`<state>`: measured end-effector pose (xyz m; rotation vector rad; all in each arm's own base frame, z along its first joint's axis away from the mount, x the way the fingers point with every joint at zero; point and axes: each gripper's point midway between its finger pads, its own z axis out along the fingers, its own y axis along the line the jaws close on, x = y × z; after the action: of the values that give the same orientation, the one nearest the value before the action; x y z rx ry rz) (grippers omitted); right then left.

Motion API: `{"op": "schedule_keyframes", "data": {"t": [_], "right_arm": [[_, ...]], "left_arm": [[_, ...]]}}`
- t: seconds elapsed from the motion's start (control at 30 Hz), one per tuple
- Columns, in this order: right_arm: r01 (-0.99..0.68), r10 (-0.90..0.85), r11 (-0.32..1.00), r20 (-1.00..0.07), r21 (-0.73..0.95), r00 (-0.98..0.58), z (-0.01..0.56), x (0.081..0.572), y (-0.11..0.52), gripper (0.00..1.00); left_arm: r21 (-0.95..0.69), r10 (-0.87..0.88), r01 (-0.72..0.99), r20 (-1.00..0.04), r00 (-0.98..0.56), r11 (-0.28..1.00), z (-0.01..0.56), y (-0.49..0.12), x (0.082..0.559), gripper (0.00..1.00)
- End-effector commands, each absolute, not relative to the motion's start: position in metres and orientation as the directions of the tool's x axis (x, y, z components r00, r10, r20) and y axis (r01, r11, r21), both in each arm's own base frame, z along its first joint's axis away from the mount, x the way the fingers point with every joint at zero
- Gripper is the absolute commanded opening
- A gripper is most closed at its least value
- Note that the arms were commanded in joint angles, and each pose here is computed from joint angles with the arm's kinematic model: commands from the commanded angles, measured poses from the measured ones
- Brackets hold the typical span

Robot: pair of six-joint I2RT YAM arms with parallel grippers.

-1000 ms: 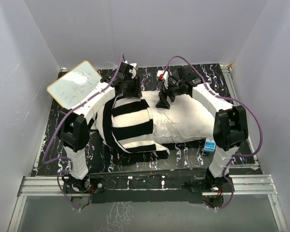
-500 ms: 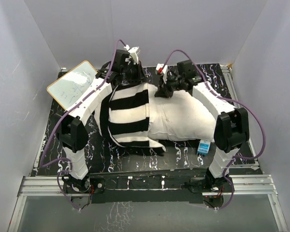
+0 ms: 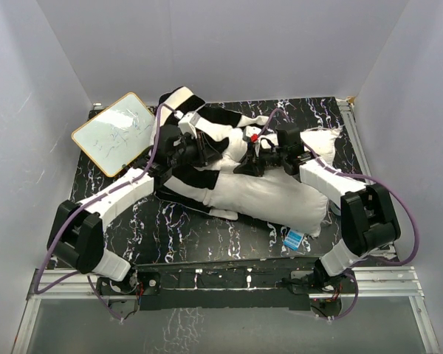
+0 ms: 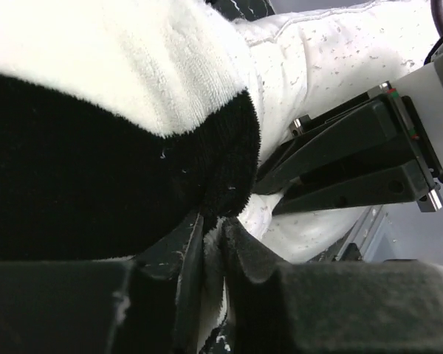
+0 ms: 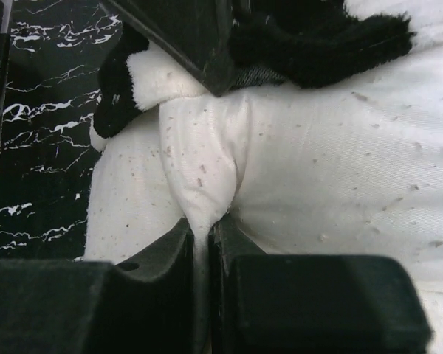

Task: Put the pillow into the pillowcase
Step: Stuff the pillow into the pillowcase.

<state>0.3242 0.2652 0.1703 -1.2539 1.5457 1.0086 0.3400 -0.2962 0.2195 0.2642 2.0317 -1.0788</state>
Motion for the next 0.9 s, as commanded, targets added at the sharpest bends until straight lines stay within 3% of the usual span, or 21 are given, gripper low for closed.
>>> {"op": "schedule_keyframes", "data": {"t": [0.0,0.1,0.17,0.33,0.57,0.87], "right_arm": [[-0.995,-0.315,0.079,-0.945,0.067,-0.088,0.145,0.301,0.267,0.08],[-0.997,-0.307,0.062,-0.949,0.054,-0.07,0.142,0.292,0.266,0.08],[-0.997,-0.3,0.056,-0.951,0.053,-0.068,0.144,0.29,0.267,0.08],[-0.997,-0.288,0.053,-0.956,0.048,-0.062,0.151,0.289,0.267,0.08],[-0.998,-0.279,0.047,-0.958,0.05,-0.061,0.153,0.287,0.268,0.08],[-0.997,-0.279,0.044,-0.958,0.058,-0.068,0.15,0.287,0.268,0.08]], "left_arm": [[-0.601,-0.181,0.565,-0.759,-0.626,0.566,0.244,-0.297,0.311,0.25],[-0.501,-0.177,0.568,-0.83,-0.529,0.653,0.267,-0.271,0.31,0.54],[-0.439,-0.164,0.567,-0.868,-0.469,0.697,0.283,-0.258,0.309,0.64],[-0.386,-0.121,0.505,-0.869,-0.48,0.772,0.294,-0.254,0.319,0.64],[-0.13,0.088,0.369,-0.85,-0.519,0.92,0.27,-0.28,0.359,0.6],[0.091,0.253,0.302,-0.79,-0.558,0.949,0.245,-0.269,0.39,0.43]]}}
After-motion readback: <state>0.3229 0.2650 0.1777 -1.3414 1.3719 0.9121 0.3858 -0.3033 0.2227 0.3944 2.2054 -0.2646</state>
